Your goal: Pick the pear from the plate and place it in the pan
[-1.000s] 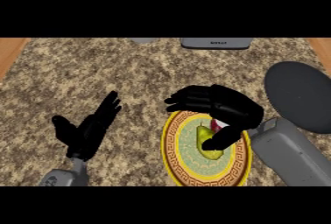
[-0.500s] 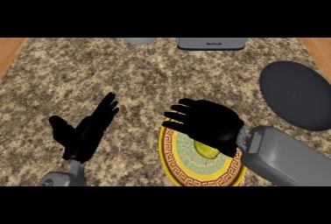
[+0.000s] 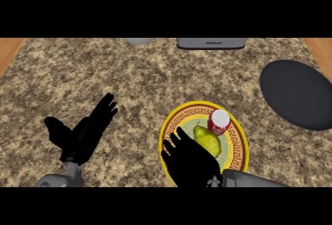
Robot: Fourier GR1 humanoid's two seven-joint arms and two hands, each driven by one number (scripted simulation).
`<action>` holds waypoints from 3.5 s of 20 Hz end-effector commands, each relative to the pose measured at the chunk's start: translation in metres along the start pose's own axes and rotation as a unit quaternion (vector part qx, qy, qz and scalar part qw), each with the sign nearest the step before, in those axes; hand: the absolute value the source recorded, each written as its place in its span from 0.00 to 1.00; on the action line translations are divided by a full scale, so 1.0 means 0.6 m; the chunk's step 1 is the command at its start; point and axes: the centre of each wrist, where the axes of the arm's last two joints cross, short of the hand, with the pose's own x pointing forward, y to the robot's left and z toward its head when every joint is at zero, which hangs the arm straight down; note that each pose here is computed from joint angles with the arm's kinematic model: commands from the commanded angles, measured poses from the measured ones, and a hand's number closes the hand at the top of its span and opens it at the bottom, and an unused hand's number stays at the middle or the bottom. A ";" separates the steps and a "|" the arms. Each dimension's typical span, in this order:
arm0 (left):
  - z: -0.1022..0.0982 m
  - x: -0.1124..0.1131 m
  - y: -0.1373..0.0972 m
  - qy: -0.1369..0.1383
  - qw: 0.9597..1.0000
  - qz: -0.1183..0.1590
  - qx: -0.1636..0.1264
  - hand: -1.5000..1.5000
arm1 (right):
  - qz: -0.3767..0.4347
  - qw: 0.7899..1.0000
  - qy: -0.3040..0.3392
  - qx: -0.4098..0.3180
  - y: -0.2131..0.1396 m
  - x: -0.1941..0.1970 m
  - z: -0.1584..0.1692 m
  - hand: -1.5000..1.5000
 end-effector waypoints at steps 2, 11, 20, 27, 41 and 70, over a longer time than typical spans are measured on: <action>-0.008 -0.007 -0.018 -0.007 1.000 0.002 -0.006 0.50 | -0.012 0.999 0.027 0.039 0.036 0.040 0.009 0.00; 0.001 -0.021 0.004 0.013 1.000 0.005 -0.001 0.50 | 0.039 0.995 0.089 0.003 0.046 0.027 -0.002 0.00; -0.013 0.013 -0.021 -0.011 1.000 -0.004 -0.009 0.50 | 0.051 0.995 0.088 -0.003 0.070 -0.016 -0.050 0.00; -0.001 0.015 -0.006 -0.008 1.000 0.005 -0.003 0.50 | 0.049 0.994 0.101 -0.001 0.101 -0.013 -0.047 0.00; 0.002 -0.007 0.012 -0.006 1.000 0.009 -0.006 0.50 | 0.133 0.985 0.046 -0.103 0.132 -0.051 -0.073 1.00; 0.010 -0.013 -0.032 -0.005 1.000 0.009 0.000 0.50 | -0.528 0.658 0.244 -0.478 0.308 -0.159 0.310 1.00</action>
